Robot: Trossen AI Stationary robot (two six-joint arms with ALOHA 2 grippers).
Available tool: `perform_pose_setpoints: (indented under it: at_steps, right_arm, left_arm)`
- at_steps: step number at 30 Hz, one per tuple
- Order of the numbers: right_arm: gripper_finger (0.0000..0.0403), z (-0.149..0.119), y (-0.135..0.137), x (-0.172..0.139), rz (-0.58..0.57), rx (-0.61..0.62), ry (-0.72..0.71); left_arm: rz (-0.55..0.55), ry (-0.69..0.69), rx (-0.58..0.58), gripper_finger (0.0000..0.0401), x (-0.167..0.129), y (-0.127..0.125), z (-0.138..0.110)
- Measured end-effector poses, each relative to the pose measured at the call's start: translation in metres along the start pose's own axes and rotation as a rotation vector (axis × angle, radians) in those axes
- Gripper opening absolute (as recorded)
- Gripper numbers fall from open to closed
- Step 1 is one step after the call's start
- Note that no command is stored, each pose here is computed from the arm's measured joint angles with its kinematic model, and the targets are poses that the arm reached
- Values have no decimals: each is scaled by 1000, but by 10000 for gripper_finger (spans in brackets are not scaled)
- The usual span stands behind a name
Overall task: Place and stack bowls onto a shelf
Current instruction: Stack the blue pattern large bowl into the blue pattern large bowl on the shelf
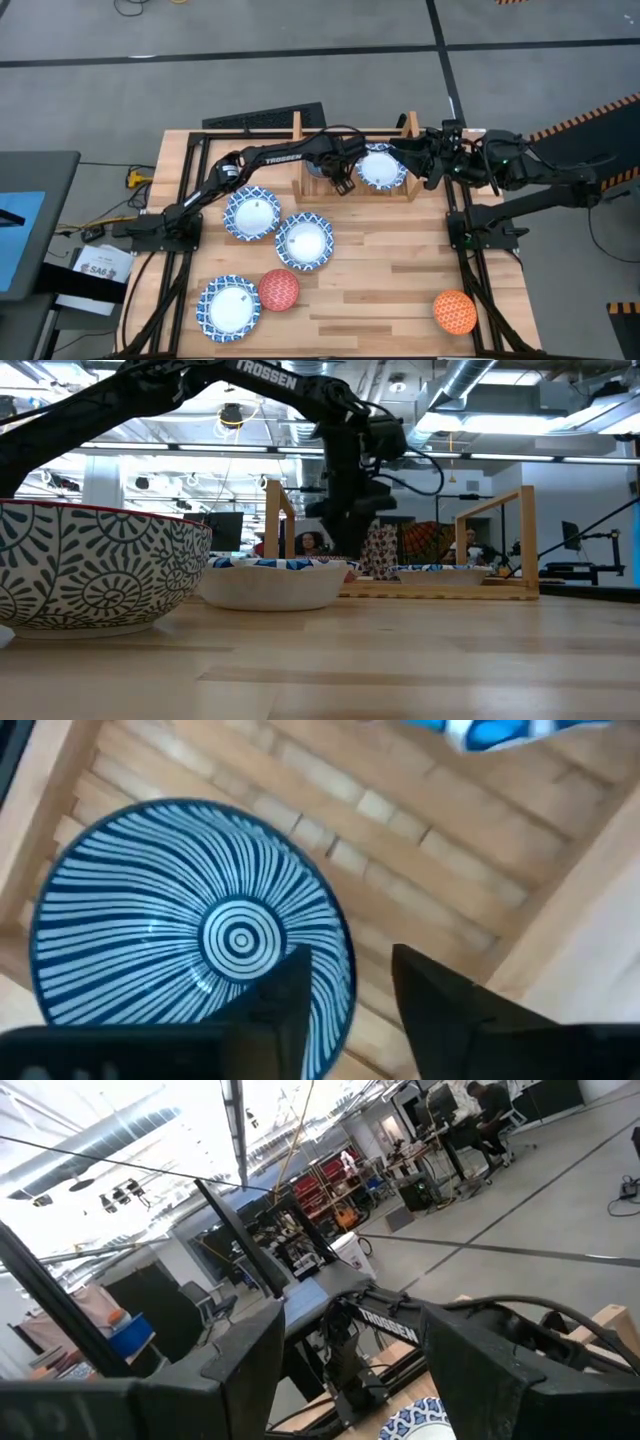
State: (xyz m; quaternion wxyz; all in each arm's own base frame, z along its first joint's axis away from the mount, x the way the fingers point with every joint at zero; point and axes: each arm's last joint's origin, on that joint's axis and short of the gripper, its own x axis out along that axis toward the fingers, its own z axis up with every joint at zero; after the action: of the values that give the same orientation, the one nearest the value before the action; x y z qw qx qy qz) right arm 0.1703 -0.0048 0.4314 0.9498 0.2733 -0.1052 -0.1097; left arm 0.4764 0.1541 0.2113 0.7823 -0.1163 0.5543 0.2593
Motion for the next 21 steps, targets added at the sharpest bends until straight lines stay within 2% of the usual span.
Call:
perform_pose_setpoints:
  at_steps: [4, 8, 14, 21]
  right_arm:
    - [260, 0, 0, 0, 0, -1, 0]
    - [260, 0, 0, 0, -2, -17, 2]
    - [260, -1, -1, 0, -6, -43, 8]
    - [260, -2, -1, 0, -15, -59, 24]
  left_arm:
    - [-38, -48, -7, 162, -21, 1, 10]
    - [-102, -96, -33, 172, -46, 9, 12]
    - [-180, -238, -66, 173, -117, 24, 13]
    - [-255, -475, -46, 174, -212, 20, -4]
